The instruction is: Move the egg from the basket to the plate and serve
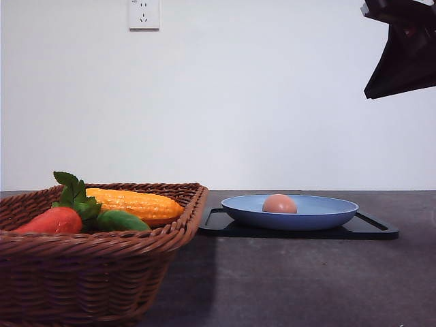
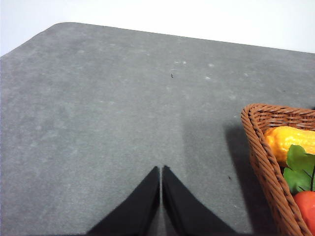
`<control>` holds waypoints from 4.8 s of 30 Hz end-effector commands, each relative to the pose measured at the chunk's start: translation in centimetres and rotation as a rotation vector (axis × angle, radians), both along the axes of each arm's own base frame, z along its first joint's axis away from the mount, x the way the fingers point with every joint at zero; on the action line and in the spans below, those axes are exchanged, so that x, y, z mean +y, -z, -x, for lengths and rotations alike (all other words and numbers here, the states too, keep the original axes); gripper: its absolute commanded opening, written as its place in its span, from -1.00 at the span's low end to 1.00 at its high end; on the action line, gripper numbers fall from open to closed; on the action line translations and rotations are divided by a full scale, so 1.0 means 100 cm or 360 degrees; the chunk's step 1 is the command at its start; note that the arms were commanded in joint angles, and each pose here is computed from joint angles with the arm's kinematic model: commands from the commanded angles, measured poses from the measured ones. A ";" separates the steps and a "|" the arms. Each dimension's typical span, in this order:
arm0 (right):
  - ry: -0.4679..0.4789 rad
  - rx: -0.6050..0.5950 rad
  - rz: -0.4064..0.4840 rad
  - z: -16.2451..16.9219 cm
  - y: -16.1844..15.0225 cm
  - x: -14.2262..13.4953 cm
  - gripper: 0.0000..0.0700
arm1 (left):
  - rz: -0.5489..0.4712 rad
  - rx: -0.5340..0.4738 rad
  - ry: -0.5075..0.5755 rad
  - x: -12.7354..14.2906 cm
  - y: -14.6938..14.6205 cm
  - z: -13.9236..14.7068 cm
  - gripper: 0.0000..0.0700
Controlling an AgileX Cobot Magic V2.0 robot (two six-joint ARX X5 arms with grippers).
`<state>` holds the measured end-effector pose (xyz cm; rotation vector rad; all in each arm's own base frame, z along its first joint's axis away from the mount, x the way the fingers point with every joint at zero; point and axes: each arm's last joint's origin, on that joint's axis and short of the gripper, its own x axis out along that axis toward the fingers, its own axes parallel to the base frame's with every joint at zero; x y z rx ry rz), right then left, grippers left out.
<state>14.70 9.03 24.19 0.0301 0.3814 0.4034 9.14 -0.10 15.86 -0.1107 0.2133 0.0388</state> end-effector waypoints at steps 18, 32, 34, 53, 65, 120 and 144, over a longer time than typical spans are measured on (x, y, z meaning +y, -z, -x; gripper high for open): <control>0.0331 -0.0555 0.0036 0.035 -0.001 -0.047 -1.00 | 0.0004 0.0060 -0.0007 0.000 0.010 -0.001 -1.00; 0.0378 -0.0663 -0.0003 0.049 0.065 -0.076 -1.00 | 0.0004 0.0060 -0.0007 0.000 0.010 -0.001 -1.00; 0.0346 -0.0657 -0.0007 0.049 0.071 -0.077 -1.00 | 0.0005 0.0060 -0.0007 0.000 0.010 -0.001 -1.00; 0.0351 -0.0357 -0.0032 0.052 0.090 -0.079 -1.00 | 0.0004 0.0061 -0.0006 0.000 0.010 -0.001 -1.00; 0.0351 -0.0357 -0.0032 0.052 0.090 -0.079 -1.00 | 0.0004 0.0061 -0.0007 0.000 0.010 -0.001 -1.00; 0.0351 -0.0357 -0.0032 0.052 0.090 -0.079 -1.00 | 0.0004 0.0061 -0.0007 0.000 0.010 -0.001 -1.00; 0.0351 -0.0356 -0.0032 0.052 0.090 -0.079 -1.00 | 0.0004 0.0061 -0.0007 0.000 0.010 -0.001 -1.00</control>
